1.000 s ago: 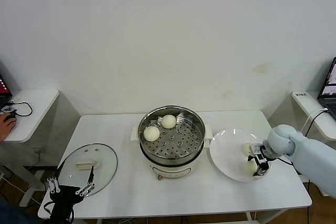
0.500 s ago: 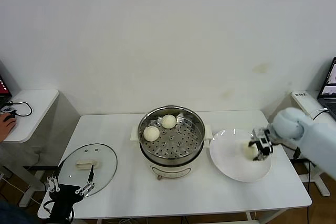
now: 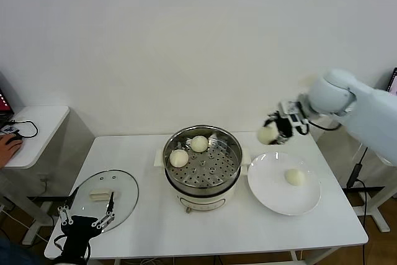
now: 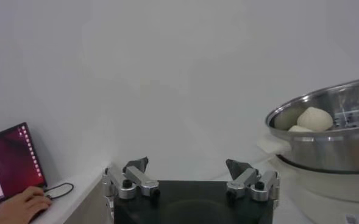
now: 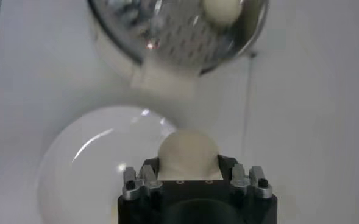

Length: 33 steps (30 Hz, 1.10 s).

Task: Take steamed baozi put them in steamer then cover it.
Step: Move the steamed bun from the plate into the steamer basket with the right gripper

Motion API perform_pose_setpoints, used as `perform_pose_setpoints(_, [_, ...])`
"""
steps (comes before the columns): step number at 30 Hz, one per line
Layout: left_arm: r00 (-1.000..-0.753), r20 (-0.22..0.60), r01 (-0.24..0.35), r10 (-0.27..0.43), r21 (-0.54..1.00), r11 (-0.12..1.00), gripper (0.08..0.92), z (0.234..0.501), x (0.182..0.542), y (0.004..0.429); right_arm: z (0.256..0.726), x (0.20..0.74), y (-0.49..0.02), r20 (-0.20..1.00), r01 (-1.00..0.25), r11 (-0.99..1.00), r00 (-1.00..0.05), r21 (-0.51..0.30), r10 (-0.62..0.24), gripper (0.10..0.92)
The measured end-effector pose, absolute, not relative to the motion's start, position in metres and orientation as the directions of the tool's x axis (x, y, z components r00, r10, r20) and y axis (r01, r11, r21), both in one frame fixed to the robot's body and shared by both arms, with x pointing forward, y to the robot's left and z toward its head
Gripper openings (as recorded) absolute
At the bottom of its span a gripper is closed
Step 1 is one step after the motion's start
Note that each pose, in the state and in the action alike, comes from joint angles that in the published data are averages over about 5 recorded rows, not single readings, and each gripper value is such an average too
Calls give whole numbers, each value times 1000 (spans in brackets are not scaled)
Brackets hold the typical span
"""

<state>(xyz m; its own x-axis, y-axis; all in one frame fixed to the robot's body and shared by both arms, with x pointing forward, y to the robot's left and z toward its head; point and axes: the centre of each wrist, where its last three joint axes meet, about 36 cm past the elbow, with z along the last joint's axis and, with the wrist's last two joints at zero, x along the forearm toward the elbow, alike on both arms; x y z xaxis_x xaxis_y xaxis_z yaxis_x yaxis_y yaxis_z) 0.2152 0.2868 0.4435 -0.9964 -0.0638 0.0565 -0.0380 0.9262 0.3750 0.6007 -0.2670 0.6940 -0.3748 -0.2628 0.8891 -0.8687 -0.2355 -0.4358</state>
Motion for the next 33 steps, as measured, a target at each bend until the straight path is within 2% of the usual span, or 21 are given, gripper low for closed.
perform_pose_setpoints(6, [-996,59,-44,-71,381,924,823,444,213,289,693,590,-210,890,-838,-343,-320,-426,-324,611])
perform_pose_setpoints(14, [-995,47,-61,-86,382,922,823,448,212,290,660,582,-150,899,-769,-490,-250,-410,-360,608])
perform_pose_setpoints(25, [-993,45,-82,-107,380,921,823,453,208,290,601,580,-90,916,-621,-682,-170,-386,-364,602])
perform_pose_setpoints(33, [-992,40,-94,-118,382,920,823,453,208,293,581,579,-67,928,-532,-763,-147,-366,-343,608])
